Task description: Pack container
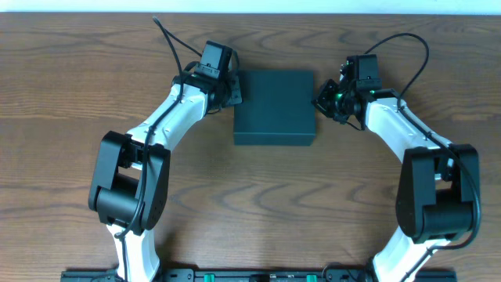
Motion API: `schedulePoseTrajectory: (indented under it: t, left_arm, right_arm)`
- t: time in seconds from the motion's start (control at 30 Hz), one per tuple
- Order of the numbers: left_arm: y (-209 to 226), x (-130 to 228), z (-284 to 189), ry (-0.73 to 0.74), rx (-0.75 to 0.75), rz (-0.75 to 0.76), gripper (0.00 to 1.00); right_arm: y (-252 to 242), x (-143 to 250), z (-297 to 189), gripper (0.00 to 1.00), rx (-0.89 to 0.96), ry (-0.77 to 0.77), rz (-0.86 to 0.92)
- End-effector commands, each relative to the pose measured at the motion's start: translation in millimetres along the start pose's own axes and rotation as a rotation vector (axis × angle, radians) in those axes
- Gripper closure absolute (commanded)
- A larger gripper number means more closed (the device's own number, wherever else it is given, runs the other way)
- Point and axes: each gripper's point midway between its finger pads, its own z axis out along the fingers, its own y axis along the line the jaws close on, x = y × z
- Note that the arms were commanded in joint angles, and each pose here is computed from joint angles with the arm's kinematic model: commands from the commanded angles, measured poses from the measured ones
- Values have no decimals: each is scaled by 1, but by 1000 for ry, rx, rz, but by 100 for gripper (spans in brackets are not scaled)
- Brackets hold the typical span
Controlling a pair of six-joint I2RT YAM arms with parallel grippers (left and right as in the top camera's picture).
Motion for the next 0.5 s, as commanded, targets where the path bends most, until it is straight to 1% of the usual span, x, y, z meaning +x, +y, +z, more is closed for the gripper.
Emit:
schedulePoseTrajectory:
  t: [0.0,0.3,0.47]
  left_arm:
    - [-11,4,5,15,34,2,94]
    - [-5,7,5,21,5,7,94]
    - [13,-7,2,-44,-91,1,94]
  right_arm:
    - [21,20,3,99,-59,68,-16]
    - [19,18,3,99,-49,57,-16]
    - [14,12,2,98,-41,42,-6]
